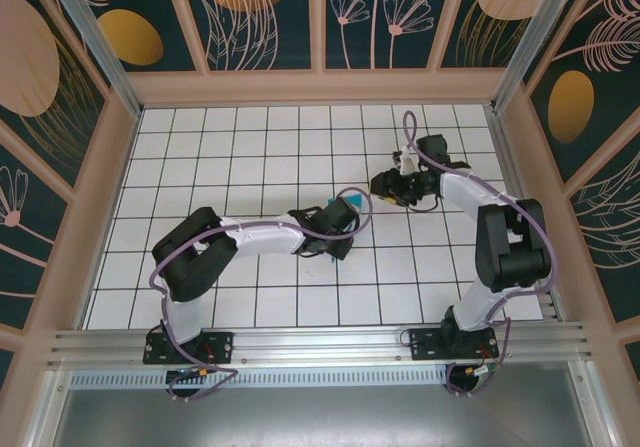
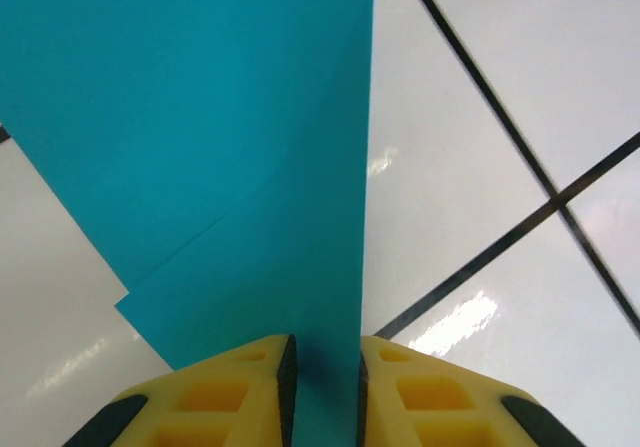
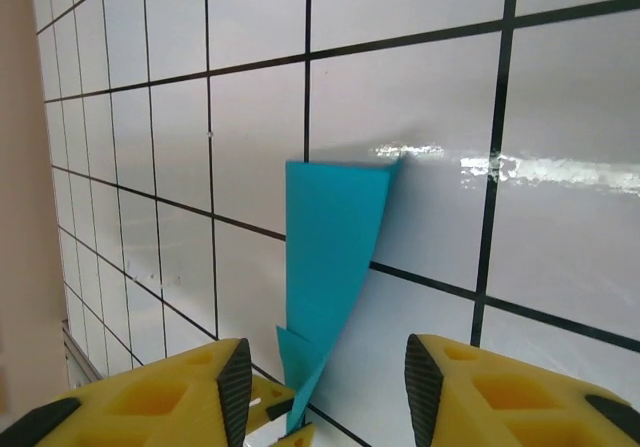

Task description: Fold a paper plane with a square sheet of paper (fold left side to right side)

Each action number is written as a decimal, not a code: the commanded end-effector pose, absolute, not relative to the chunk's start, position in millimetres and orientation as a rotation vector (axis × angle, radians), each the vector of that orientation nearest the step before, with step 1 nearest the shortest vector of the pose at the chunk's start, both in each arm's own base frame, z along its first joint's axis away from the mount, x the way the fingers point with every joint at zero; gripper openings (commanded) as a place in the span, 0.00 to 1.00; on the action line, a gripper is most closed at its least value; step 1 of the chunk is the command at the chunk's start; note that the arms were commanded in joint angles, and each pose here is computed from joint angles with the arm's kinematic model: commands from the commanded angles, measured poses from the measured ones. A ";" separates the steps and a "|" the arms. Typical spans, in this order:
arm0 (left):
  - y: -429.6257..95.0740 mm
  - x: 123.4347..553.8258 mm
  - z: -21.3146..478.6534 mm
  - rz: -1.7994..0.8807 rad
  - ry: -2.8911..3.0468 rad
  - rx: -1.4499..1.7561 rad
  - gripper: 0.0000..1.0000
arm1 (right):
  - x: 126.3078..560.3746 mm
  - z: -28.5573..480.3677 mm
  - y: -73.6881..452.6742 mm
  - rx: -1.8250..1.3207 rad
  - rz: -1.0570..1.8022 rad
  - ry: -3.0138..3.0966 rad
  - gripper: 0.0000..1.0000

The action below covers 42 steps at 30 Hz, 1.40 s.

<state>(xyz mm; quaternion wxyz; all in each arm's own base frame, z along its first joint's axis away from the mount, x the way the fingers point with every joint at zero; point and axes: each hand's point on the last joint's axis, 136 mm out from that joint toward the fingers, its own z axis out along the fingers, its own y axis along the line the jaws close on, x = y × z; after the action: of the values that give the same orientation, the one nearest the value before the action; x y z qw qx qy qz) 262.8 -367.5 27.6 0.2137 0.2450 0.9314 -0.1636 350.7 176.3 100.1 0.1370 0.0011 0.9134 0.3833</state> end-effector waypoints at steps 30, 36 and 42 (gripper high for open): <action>-343.4 276.0 48.5 -1.161 2.525 0.146 0.02 | 319.9 54.5 251.8 -0.036 1.120 2.688 0.58; -335.4 275.8 40.6 -1.205 2.542 0.055 0.00 | 323.1 48.0 252.4 -0.015 1.086 2.713 0.58; -334.9 275.1 37.8 -1.270 2.541 -0.002 0.00 | 325.1 45.8 258.0 -0.013 1.069 2.727 0.56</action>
<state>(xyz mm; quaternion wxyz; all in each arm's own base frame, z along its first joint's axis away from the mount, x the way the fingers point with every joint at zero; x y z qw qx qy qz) 273.2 -330.0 30.0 0.1518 0.0098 0.8970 -0.4150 316.8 251.7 42.8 0.1001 -0.0054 0.9250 0.3666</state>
